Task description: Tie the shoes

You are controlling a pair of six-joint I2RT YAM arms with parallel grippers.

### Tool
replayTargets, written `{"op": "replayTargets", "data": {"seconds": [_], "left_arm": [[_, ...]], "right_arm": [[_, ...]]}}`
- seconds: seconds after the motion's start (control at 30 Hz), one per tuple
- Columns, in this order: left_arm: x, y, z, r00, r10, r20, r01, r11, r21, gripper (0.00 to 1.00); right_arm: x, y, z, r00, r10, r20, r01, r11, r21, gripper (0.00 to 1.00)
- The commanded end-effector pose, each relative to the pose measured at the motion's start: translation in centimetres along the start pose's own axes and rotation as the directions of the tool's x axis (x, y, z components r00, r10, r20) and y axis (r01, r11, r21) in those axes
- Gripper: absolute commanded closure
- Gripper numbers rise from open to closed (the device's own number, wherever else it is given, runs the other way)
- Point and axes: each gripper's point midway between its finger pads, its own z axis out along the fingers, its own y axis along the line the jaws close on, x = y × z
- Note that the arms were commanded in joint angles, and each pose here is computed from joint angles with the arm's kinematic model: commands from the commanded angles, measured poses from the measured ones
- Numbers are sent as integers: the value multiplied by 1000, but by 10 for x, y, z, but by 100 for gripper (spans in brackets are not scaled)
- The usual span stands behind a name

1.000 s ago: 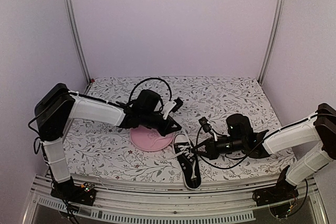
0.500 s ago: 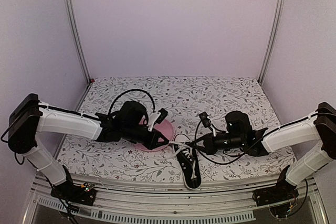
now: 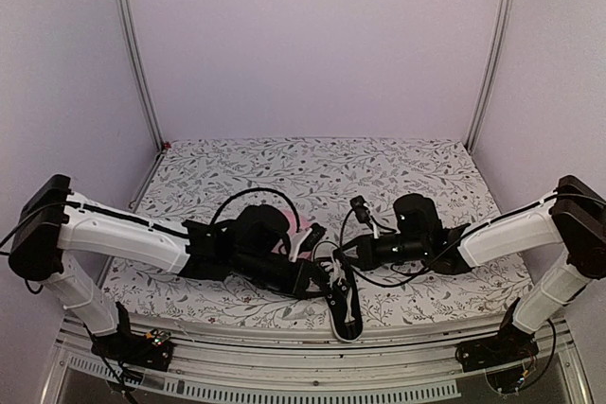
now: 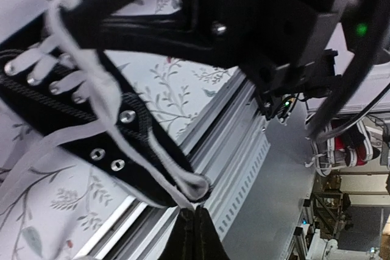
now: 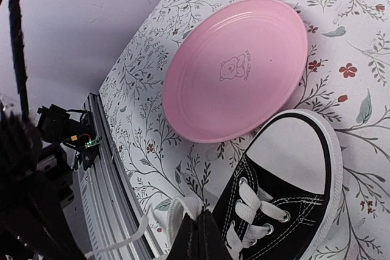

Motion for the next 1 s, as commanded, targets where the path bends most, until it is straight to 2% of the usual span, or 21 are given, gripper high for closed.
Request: {"op": "replayTargets", "data": {"seconds": [0.0,0.1,0.17,0.2,0.37,0.5,0.6,0.77,0.97], "left_arm": [[-10,-62,24,1000,10,-16,-7,984,177,100],[-10,-81,35,998,47,-30,-39,971,238,98],[-7,-81,40,998,52,-46,-39,968,246,85],[-4,-78,41,997,52,-52,-38,970,240,82],[1,-43,25,998,58,0,-58,992,109,68],[-12,-5,-3,990,95,101,-88,994,-68,64],[-32,14,-23,976,108,191,-85,989,-125,59],[-75,19,-30,943,105,317,-82,993,-84,52],[-108,23,-18,925,107,364,-87,994,-72,52]], "right_arm": [[-5,3,6,1000,11,9,-11,1000,-6,98],[-5,1,8,1000,18,8,-18,1000,-3,98],[-5,1,9,1000,20,12,-20,1000,-6,98],[-6,1,9,1000,23,17,-23,1000,-6,98],[-13,6,9,999,18,32,-18,1000,-20,98],[-14,10,8,999,5,32,-4,999,-36,98],[-11,13,7,1000,-12,25,13,999,-53,98],[-4,17,3,999,-37,10,38,996,-84,98],[2,25,-4,998,-70,9,70,990,-121,98]]}}
